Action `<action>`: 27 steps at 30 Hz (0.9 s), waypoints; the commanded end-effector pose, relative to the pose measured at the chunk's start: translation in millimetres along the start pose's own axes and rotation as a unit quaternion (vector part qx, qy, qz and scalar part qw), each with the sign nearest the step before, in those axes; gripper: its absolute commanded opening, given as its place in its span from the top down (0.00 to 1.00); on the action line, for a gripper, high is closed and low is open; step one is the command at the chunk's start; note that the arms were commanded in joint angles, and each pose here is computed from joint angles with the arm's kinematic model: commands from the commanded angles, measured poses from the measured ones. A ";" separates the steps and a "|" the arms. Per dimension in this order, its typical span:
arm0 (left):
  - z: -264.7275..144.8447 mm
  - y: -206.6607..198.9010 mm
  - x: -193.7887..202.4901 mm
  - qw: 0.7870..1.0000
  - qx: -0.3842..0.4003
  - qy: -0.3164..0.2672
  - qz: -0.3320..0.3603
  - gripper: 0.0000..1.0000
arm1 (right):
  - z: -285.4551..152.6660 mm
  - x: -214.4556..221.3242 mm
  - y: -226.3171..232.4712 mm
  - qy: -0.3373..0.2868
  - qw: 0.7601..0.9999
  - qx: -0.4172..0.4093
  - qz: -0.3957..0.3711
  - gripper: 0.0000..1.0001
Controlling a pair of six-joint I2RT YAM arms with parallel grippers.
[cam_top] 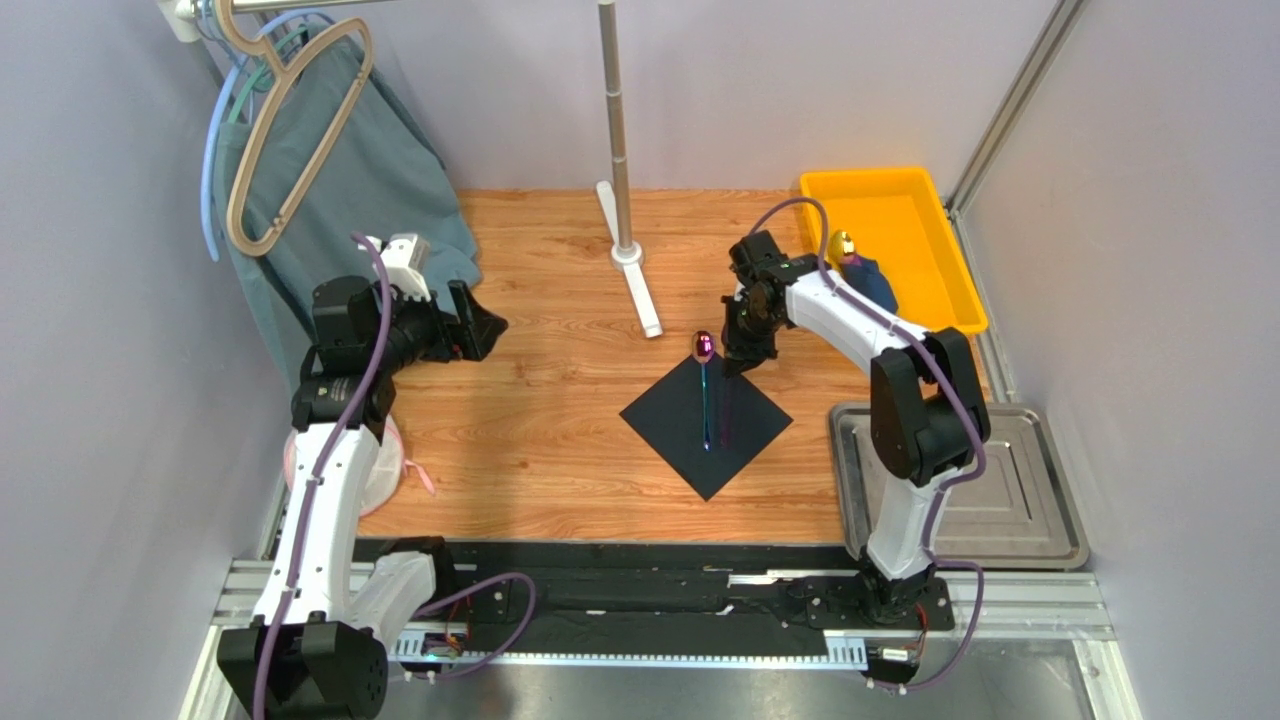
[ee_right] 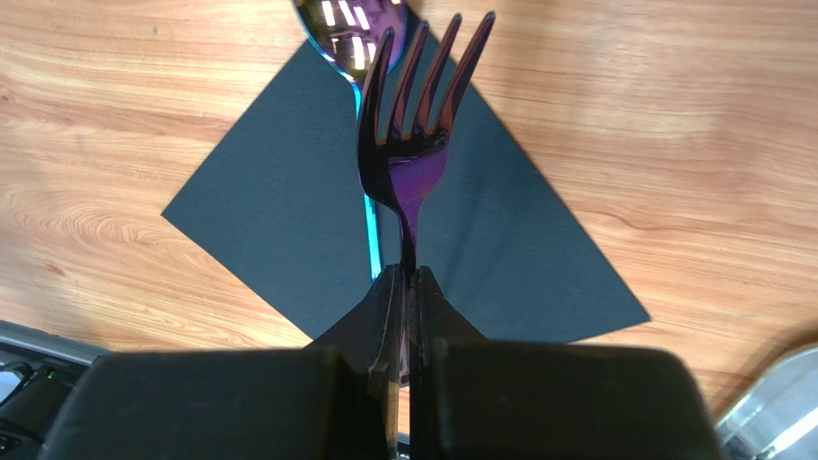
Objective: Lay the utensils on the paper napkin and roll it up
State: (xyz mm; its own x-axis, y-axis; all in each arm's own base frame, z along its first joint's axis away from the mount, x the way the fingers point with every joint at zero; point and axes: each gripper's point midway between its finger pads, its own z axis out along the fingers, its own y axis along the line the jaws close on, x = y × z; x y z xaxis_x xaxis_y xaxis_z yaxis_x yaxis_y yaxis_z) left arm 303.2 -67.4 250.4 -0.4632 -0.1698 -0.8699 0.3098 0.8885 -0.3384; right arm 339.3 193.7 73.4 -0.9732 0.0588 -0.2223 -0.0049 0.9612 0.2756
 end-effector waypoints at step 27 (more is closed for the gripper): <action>3.6 1.5 -4.3 1.000 0.002 0.000 0.011 0.01 | 38.1 -12.0 23.0 0.020 0.999 0.013 -0.035 1.00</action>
State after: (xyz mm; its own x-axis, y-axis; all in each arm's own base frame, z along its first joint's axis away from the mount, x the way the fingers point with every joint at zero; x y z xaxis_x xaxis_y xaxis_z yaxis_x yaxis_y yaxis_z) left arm 306.1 -67.4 244.1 -0.4822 -0.1695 -0.8595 0.3036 0.8880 -0.3454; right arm 351.7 222.2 39.1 -0.9849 -0.0002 -0.1730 -0.0427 0.9694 0.2418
